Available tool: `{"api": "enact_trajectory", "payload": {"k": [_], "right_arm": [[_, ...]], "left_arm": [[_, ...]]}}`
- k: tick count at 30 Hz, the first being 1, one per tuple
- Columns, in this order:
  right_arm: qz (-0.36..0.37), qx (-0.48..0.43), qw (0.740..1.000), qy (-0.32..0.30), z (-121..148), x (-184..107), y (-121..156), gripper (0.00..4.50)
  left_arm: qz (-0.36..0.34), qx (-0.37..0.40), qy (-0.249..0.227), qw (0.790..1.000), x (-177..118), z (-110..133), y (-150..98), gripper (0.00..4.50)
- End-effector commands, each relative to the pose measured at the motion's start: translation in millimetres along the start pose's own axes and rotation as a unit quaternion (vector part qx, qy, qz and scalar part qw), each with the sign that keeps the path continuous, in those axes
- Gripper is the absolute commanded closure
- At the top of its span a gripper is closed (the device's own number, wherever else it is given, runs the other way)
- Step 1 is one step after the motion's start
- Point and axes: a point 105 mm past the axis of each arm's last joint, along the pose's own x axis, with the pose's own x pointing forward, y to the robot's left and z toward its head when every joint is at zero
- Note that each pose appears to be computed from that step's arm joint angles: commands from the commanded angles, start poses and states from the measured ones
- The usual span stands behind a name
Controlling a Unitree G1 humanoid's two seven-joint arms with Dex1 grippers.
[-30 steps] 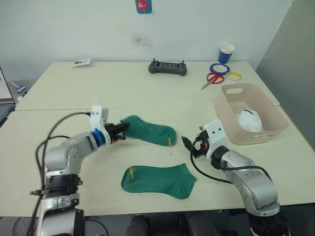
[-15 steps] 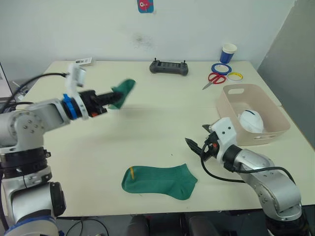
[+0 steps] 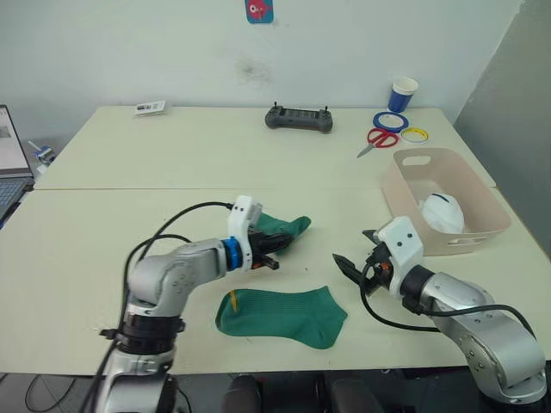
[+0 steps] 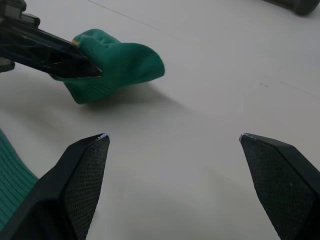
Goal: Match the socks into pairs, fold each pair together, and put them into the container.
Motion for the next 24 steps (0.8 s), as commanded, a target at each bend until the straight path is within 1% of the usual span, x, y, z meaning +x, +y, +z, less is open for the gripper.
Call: {"api": "enact_trajectory", "payload": {"k": [1,4,6,9,12,14,16,17,19,21,22,24], "right_arm": [[-0.017,-0.012,1.0,-0.018,12,-8,-4,0.02],[-0.024,-0.012,1.0,-0.014,11,-10,-5,0.0],[-0.025,-0.012,1.0,-0.013,11,-11,-5,0.0],[-0.026,-0.01,1.0,-0.012,10,-11,-5,0.0],[-0.026,-0.011,1.0,-0.012,11,-12,-4,0.0],[-0.026,-0.011,1.0,-0.012,11,-12,-4,0.0],[-0.026,-0.009,1.0,-0.012,11,-10,-4,0.0],[-0.027,-0.007,1.0,-0.011,10,-9,-5,0.0],[-0.029,0.005,1.0,-0.008,7,-2,-4,0.0],[-0.036,0.036,0.999,0.0,-2,6,-3,0.0],[-0.039,0.044,0.998,0.002,-4,9,-3,0.0],[-0.051,0.066,0.996,-0.005,-7,20,-3,0.0]], "left_arm": [[-0.008,0.019,-0.02,1.0,12,7,-10,4.5],[-0.005,0.029,-0.012,0.999,24,1,-13,3.82],[-0.009,0.036,-0.013,0.999,28,1,-16,3.19],[-0.027,0.054,-0.018,0.998,24,5,-22,2.28],[-0.043,0.078,-0.028,0.996,10,14,-22,1.37],[-0.044,0.097,-0.03,0.994,-1,23,-14,0.78],[-0.028,0.116,-0.037,0.992,-18,37,7,0.2],[-0.018,0.128,-0.04,0.991,-25,44,17,0.03],[0.009,0.15,-0.039,0.988,-38,52,40,0.03],[0.022,0.176,-0.031,0.984,-50,56,56,0.03],[0.019,0.19,-0.026,0.981,-54,56,59,0.03],[-0.019,0.232,0.004,0.972,-66,47,58,0.03]]}}
